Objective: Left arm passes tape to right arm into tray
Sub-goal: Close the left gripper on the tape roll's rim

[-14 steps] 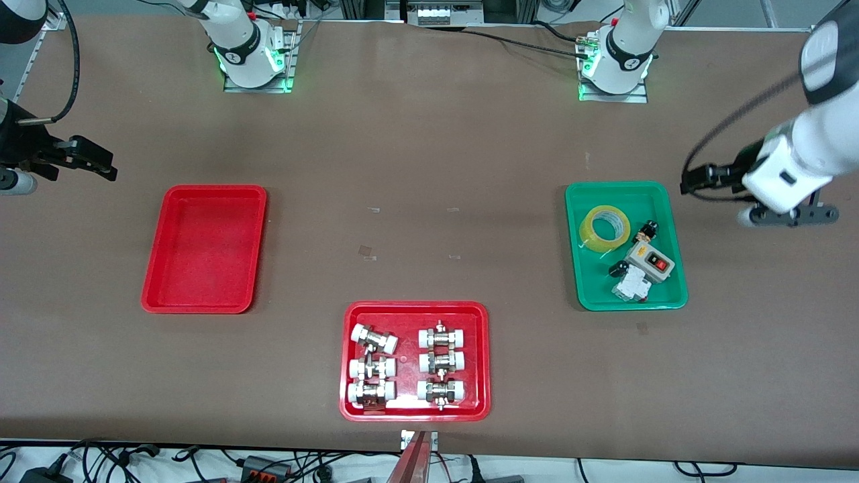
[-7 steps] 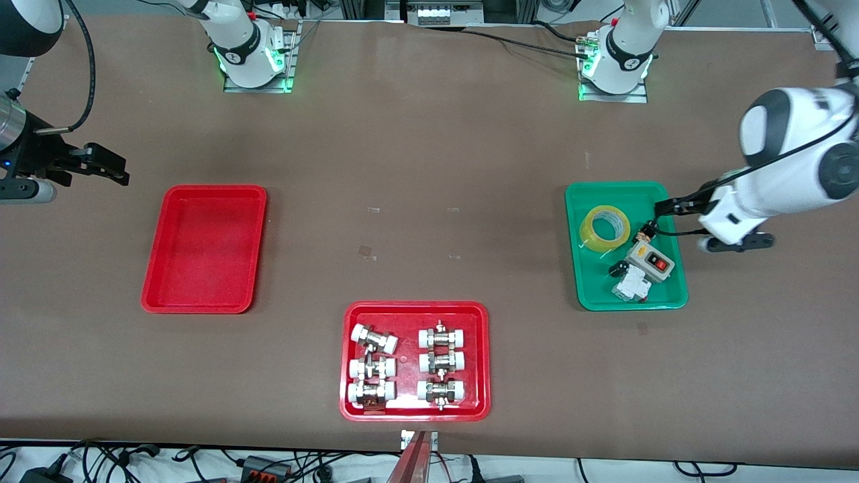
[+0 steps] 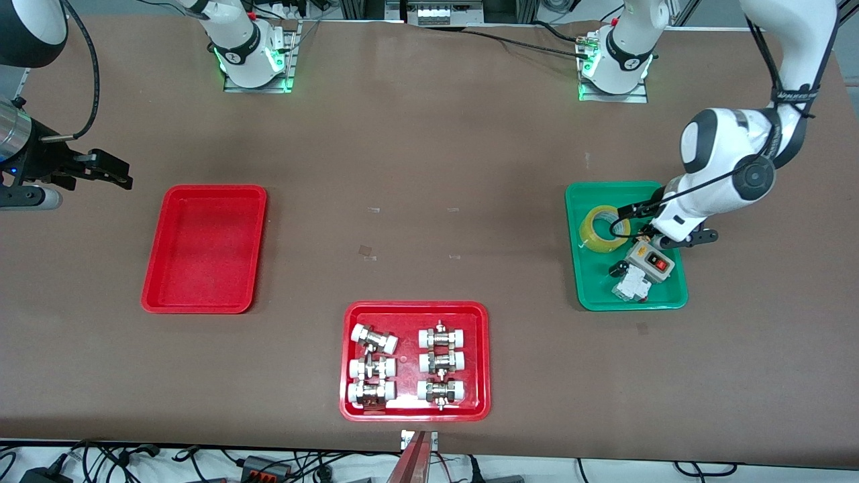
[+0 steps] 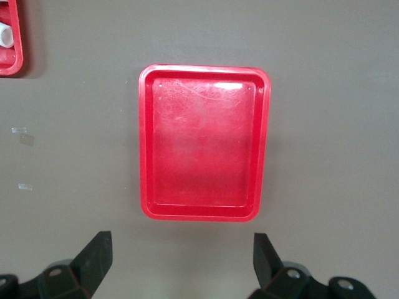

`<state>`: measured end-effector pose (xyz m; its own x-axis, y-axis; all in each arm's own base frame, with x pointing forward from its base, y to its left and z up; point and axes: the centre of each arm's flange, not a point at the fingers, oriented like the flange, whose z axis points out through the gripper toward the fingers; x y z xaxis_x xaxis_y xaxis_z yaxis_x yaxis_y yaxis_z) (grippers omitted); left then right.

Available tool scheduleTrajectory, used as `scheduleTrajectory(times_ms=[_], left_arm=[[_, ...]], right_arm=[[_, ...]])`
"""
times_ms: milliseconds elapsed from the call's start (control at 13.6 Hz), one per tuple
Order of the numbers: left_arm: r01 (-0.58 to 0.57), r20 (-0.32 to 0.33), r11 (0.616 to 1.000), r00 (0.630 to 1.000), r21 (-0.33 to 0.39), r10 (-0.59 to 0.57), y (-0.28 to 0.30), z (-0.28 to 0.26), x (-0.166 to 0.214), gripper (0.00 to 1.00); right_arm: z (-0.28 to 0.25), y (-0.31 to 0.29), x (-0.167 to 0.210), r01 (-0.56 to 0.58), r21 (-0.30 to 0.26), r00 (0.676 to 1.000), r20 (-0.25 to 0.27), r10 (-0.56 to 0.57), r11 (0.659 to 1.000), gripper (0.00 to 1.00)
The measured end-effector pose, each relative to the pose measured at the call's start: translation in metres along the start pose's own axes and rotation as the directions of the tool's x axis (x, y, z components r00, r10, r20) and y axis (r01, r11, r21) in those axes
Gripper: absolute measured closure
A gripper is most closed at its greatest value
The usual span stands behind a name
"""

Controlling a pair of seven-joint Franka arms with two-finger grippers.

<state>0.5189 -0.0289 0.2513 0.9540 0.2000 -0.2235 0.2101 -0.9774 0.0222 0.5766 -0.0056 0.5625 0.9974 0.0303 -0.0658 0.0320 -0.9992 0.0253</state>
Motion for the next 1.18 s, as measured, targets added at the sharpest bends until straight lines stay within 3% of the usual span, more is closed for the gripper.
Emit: scheduleTrajectory(times_ms=[147,221,442,589,810,884,1031,1105,1178], left_arm=[[0.007,-0.013,1.000,1.000,-0.006,-0.007,0.007,0.009,0.003,0.03],[0.009,-0.015,1.000,1.000,-0.009,-0.009,0.007,0.013,0.004,0.10],[0.038,-0.006,0.999,0.999,-0.012,-0.038,0.005,0.024,0.007,0.17],[0.056,0.001,0.998,0.998,-0.014,-0.056,0.004,0.031,0.008,0.27],[0.065,0.011,0.998,0.998,-0.015,-0.065,0.002,0.040,0.009,0.32],[0.067,0.014,0.998,0.998,-0.015,-0.066,0.002,0.042,0.009,0.37],[0.068,0.011,0.998,0.998,-0.016,-0.067,0.002,0.044,0.008,0.59],[0.068,0.007,0.998,0.998,-0.017,-0.068,0.002,0.047,0.007,0.59],[0.069,0.007,0.997,0.998,-0.017,-0.069,0.001,0.049,0.006,0.66]], right_arm=[[0.000,0.000,0.000,0.000,0.000,1.000,0.000,0.000,1.000,0.00],[0.000,0.000,0.000,0.000,0.000,1.000,0.000,0.000,1.000,0.00],[0.001,0.000,0.000,0.000,0.000,1.000,0.001,0.000,1.000,0.00],[0.001,0.000,0.000,-0.001,0.000,1.000,0.004,0.001,1.000,0.00],[0.002,0.000,0.000,-0.001,0.000,1.000,0.006,0.001,1.000,0.00],[0.002,0.000,0.000,-0.001,0.000,1.000,0.008,0.001,1.000,0.00],[0.003,0.000,0.000,-0.001,0.000,1.000,0.010,0.001,1.000,0.00],[0.004,0.000,0.000,-0.001,0.000,1.000,0.011,0.001,1.000,0.00],[0.004,0.000,0.000,-0.001,0.001,1.000,0.013,0.001,1.000,0.00]])
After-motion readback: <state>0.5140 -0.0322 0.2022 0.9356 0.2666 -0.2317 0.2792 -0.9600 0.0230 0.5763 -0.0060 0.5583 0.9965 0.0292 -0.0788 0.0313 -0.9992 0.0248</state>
